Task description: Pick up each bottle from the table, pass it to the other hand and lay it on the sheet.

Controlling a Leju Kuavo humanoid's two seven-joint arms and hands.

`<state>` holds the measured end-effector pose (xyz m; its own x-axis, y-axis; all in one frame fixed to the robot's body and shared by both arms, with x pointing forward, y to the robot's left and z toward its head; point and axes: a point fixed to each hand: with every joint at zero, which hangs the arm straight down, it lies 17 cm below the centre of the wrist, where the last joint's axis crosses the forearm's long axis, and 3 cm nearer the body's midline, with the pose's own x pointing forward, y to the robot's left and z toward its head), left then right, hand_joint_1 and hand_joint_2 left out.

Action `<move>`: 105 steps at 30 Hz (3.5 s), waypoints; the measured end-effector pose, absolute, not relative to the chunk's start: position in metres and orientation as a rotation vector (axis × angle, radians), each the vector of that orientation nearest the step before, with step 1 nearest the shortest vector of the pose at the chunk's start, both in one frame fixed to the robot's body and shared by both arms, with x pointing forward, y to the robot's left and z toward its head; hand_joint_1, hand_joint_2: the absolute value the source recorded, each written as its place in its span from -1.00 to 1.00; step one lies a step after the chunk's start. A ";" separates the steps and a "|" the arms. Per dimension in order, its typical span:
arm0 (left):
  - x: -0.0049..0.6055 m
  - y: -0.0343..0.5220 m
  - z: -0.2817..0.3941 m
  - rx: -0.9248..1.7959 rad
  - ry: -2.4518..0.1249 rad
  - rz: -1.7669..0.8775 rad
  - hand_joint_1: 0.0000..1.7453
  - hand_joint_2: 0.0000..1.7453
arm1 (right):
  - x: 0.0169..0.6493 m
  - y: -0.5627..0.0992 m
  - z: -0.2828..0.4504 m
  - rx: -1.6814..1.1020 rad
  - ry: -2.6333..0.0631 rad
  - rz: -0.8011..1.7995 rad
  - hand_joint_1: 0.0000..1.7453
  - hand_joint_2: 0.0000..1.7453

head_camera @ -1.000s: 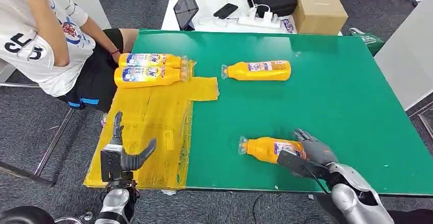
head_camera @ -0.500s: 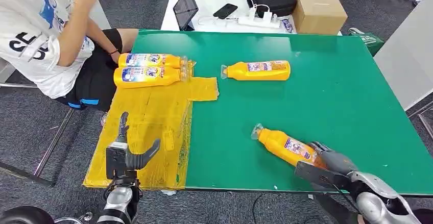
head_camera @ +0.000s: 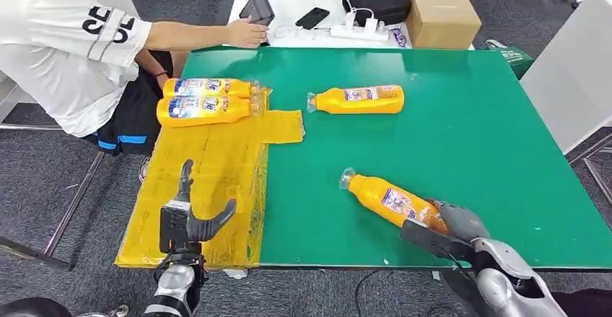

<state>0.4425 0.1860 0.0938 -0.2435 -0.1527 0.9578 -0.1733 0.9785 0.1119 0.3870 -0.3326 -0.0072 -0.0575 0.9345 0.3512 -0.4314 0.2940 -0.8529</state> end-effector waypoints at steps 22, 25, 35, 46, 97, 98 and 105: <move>0.436 0.142 0.098 -0.154 -1.729 0.144 -1.00 1.00 | 0.388 -0.257 0.234 -0.975 -2.141 0.352 1.00 1.00; 0.435 0.127 0.105 -0.314 -1.698 0.191 -1.00 1.00 | 0.377 -0.257 0.251 -1.004 -2.210 0.280 1.00 1.00; 0.411 0.075 0.159 -0.764 -1.703 0.162 -1.00 1.00 | 0.371 -0.218 0.219 -0.804 -2.221 0.271 1.00 1.00; 0.378 0.038 0.176 -0.962 -1.692 0.037 -1.00 1.00 | 0.366 -0.106 0.129 -0.348 -2.087 0.409 1.00 1.00; 0.373 0.028 0.118 -0.788 -1.588 -0.100 -1.00 1.00 | 0.332 0.019 0.041 0.080 -1.869 0.768 1.00 1.00; 0.373 0.028 0.117 -0.778 -1.593 -0.107 -1.00 1.00 | 0.332 0.020 0.040 0.087 -1.864 0.771 1.00 1.00; 0.372 0.029 0.120 -0.790 -1.605 -0.106 1.00 1.00 | 0.331 0.023 0.037 0.101 -1.857 0.797 1.00 1.00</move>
